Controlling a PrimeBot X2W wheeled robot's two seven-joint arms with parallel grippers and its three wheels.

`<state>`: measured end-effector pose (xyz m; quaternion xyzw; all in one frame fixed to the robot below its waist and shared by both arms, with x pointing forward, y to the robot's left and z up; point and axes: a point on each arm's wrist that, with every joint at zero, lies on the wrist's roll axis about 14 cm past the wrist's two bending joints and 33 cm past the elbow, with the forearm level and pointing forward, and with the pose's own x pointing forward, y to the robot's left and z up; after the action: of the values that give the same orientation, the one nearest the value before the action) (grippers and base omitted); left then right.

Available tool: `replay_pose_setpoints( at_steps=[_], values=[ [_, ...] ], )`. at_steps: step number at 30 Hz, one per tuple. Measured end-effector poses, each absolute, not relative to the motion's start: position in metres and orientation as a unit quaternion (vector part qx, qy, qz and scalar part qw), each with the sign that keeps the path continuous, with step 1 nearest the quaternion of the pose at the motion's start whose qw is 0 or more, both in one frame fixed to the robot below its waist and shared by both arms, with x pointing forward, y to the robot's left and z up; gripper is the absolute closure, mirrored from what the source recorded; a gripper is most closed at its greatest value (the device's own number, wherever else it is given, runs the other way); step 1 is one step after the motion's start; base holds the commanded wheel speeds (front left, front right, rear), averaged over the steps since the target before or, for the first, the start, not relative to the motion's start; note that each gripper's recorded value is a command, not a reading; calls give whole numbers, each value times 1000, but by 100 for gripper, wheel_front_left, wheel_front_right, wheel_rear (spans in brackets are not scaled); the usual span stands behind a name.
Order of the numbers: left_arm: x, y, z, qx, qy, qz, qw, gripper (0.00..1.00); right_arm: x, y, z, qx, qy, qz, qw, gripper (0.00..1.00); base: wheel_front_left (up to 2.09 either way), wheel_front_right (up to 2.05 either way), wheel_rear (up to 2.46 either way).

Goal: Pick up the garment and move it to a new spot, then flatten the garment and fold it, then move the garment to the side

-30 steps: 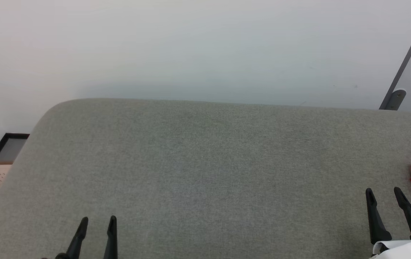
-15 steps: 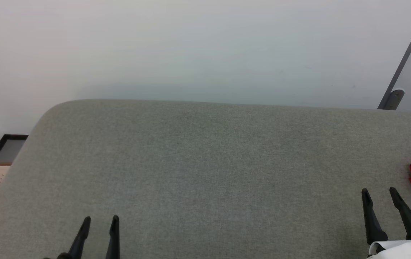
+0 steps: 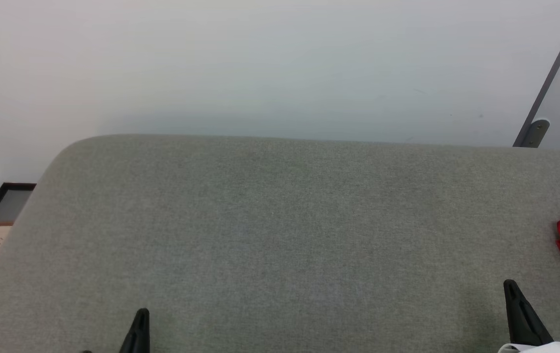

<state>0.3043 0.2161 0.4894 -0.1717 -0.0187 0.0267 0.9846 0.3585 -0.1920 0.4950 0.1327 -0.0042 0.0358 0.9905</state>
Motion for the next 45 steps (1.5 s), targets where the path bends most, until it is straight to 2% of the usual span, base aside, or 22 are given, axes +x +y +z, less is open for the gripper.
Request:
replay_pose_setpoints(
  at_steps=[15, 45],
  values=[
    [320, 221, 490, -289, -14, 42, 956, 100, 364, -197, 495, 258, 5, 11, 966, 100, 0, 0, 0],
    [344, 219, 492, -466, -6, 45, 883, 100, 375, -200, 497, 449, 13, -10, 893, 100, 0, 0, 0]
  ],
)
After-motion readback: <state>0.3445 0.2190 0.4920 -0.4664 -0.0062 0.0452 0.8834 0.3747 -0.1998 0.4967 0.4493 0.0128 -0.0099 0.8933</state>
